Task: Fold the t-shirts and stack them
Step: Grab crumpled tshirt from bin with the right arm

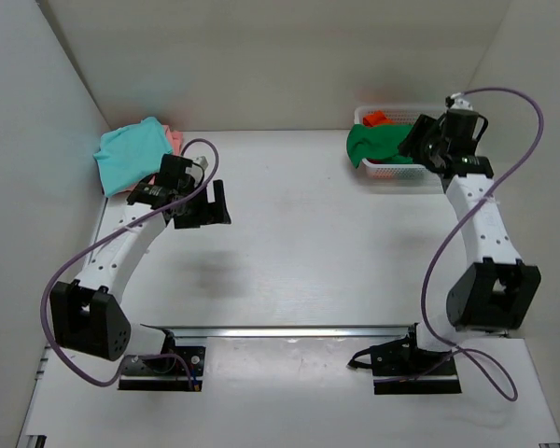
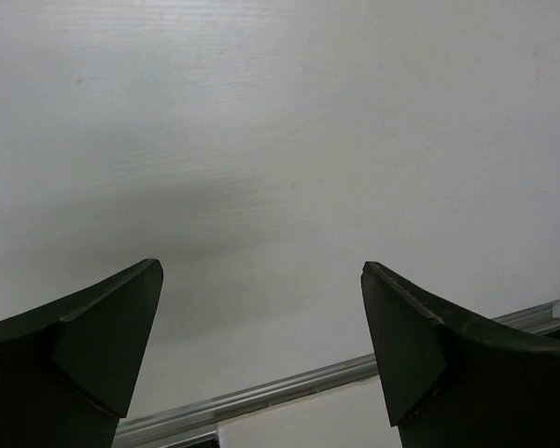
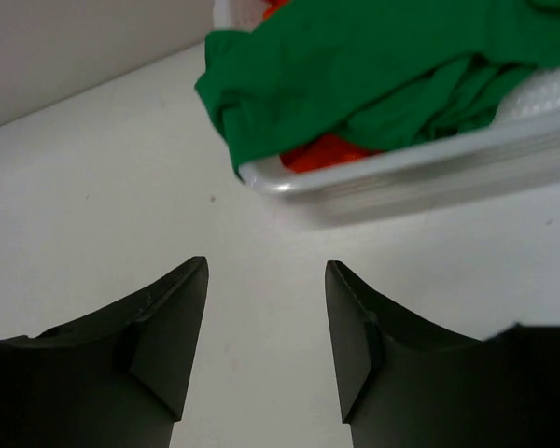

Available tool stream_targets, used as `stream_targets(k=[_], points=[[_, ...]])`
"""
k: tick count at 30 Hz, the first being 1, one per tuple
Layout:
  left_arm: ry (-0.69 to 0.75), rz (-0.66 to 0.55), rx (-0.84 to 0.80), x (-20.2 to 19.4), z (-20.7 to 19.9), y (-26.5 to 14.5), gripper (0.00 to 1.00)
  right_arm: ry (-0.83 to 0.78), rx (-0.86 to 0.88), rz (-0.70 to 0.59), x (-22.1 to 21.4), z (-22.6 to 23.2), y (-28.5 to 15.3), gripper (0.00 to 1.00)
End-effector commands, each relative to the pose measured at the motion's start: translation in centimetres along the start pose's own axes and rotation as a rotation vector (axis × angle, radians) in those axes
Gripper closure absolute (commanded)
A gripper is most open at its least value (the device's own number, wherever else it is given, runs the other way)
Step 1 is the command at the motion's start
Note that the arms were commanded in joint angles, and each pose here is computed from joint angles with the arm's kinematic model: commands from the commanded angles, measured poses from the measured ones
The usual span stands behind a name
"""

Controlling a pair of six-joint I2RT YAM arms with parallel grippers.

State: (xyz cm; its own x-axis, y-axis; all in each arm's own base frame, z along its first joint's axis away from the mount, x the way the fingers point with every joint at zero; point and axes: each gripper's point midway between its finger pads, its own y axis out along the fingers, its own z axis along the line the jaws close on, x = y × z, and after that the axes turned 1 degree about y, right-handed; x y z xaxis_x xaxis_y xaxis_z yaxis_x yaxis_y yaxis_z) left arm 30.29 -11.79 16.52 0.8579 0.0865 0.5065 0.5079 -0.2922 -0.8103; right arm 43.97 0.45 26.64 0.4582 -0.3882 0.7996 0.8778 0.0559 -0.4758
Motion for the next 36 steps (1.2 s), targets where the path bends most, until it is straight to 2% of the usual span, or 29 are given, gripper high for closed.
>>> stream_targets(k=[1,3,4,5,6,8,11,13,14,16,17,19,20,21,22,26,30,31,33,34,36], points=[[0.047,-0.079,-0.041,2.9,-1.7,-1.0,0.01,-0.085,-0.039,-0.108,5.2,-0.4,4.3,0.48],[0.035,-0.050,-0.061,3.0,-1.8,0.2,0.01,-0.104,-0.032,-0.114,7.6,0.5,6.7,0.44],[0.029,-0.045,-0.079,3.1,-2.0,0.3,0.01,-0.099,-0.064,-0.033,5.5,-1.1,9.5,0.41],[0.026,-0.035,-0.094,3.2,-2.2,0.7,0.01,-0.105,-0.062,-0.031,6.4,-1.0,11.8,0.41],[0.024,-0.022,-0.092,3.1,-2.0,1.3,0.01,-0.094,-0.075,0.020,5.5,-1.5,13.0,0.40],[0.017,0.002,-0.132,2.8,-2.5,1.8,0.01,-0.111,-0.089,0.014,6.9,-2.4,17.3,0.38],[-0.009,0.041,-0.158,1.6,-2.4,2.9,0.02,-0.076,-0.117,0.040,6.0,-4.3,21.4,0.36],[-0.033,0.062,-0.145,0.6,-1.6,3.6,0.02,-0.053,-0.102,0.067,4.1,-4.9,23.1,0.36],[-0.046,0.080,-0.128,-0.1,-0.9,3.9,0.01,-0.042,-0.121,0.118,1.6,-5.8,24.0,0.36],[-0.032,0.099,-0.115,-0.9,-0.7,4.2,0.02,-0.041,-0.117,0.135,-0.3,-6.1,25.0,0.42],[-0.021,0.104,-0.114,-1.1,-0.9,4.3,0.02,-0.024,-0.121,0.146,-1.0,-6.6,25.2,0.51],[-0.007,0.115,-0.103,-1.4,-0.5,4.7,0.02,-0.011,-0.131,0.166,-1.5,-7.1,25.4,0.63],[-0.008,0.115,-0.124,-1.1,-1.0,4.4,0.01,-0.008,-0.122,0.164,-1.4,-6.9,25.7,0.74],[-0.015,0.126,-0.134,-1.3,-1.2,4.9,0.02,-0.007,-0.106,0.163,-1.0,-6.5,25.6,0.96],[-0.019,0.123,-0.160,-1.0,-1.5,5.0,0.01,-0.005,-0.102,0.153,-0.4,-6.5,25.6,1.00],[-0.054,0.132,-0.170,-0.6,-1.8,5.3,0.02,-0.024,-0.073,0.057,3.7,-4.9,23.7,1.00],[-0.034,0.112,-0.180,1.0,-2.8,5.6,0.01,-0.035,0.000,-0.102,10.5,-1.1,18.5,1.00],[-0.046,0.119,-0.185,1.0,-2.8,5.8,0.01,-0.046,0.048,-0.120,11.1,0.0,17.9,1.00],[-0.065,0.110,-0.229,1.7,-3.3,5.6,0.01,-0.119,0.182,-0.227,14.9,4.9,12.9,1.00],[-0.076,0.104,-0.264,2.0,-3.7,5.4,0.02,-0.188,0.261,-0.249,14.9,6.7,12.1,1.00],[-0.093,0.107,-0.302,2.3,-3.9,5.4,0.01,-0.331,0.408,-0.402,18.1,13.2,4.6,1.00]])
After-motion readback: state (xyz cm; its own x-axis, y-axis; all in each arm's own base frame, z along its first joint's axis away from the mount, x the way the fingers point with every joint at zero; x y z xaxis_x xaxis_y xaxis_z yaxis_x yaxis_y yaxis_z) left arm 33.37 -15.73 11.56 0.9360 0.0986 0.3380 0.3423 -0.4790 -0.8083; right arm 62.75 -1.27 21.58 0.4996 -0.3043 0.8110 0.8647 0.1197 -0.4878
